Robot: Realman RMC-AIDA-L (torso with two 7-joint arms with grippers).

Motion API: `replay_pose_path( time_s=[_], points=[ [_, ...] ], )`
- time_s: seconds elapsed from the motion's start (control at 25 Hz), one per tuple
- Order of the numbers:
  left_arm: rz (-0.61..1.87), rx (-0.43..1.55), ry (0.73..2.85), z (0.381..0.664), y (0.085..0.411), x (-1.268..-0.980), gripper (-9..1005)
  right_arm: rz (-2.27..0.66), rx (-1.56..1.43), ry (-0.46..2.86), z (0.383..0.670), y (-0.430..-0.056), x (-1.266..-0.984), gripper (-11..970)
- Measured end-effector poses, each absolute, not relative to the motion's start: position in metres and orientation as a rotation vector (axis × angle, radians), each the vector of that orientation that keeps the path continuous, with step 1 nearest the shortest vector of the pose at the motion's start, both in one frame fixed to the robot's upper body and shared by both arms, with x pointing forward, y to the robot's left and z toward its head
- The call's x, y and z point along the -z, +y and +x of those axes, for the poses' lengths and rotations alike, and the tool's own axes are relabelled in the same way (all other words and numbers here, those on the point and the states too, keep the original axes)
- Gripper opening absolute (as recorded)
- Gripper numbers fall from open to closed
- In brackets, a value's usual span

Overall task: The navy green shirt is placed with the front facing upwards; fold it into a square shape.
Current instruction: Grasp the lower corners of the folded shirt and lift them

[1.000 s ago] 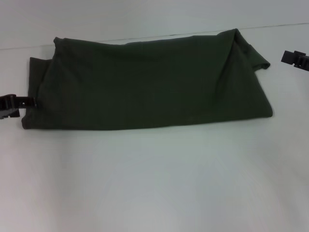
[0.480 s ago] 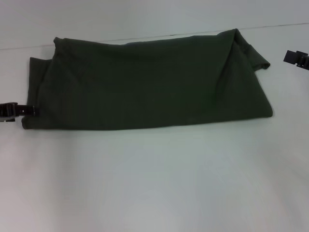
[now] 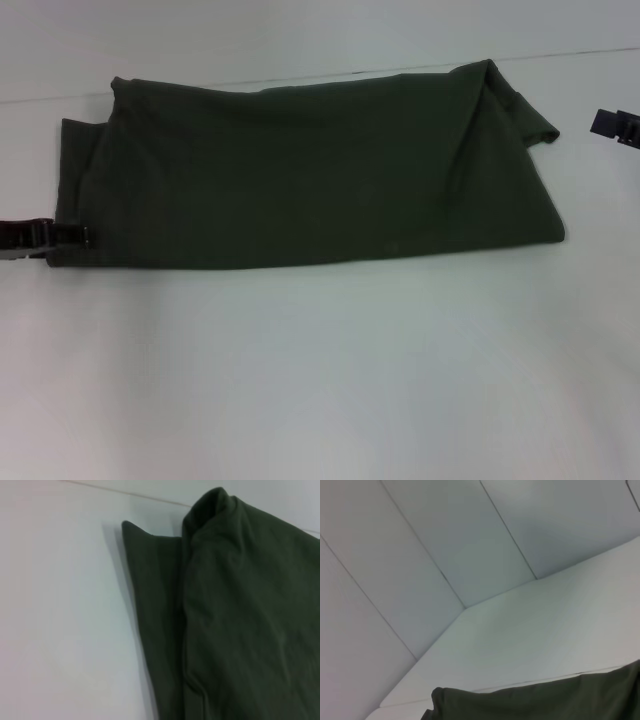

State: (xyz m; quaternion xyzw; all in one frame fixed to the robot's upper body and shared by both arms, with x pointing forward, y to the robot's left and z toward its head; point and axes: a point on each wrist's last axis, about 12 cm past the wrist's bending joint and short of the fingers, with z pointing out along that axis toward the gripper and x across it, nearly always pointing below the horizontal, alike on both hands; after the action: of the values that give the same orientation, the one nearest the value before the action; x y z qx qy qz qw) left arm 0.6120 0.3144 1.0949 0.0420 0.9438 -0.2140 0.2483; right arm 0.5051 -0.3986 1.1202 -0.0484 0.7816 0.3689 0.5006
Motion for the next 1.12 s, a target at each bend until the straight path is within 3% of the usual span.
replay_pose_path(
  time_s=[1.12],
  points=[
    [0.17,0.588,2.588,0.617,0.299,-1.094,778,-0.12,-0.907,1.887,0.505,-0.399,-1.122,645]
  ],
)
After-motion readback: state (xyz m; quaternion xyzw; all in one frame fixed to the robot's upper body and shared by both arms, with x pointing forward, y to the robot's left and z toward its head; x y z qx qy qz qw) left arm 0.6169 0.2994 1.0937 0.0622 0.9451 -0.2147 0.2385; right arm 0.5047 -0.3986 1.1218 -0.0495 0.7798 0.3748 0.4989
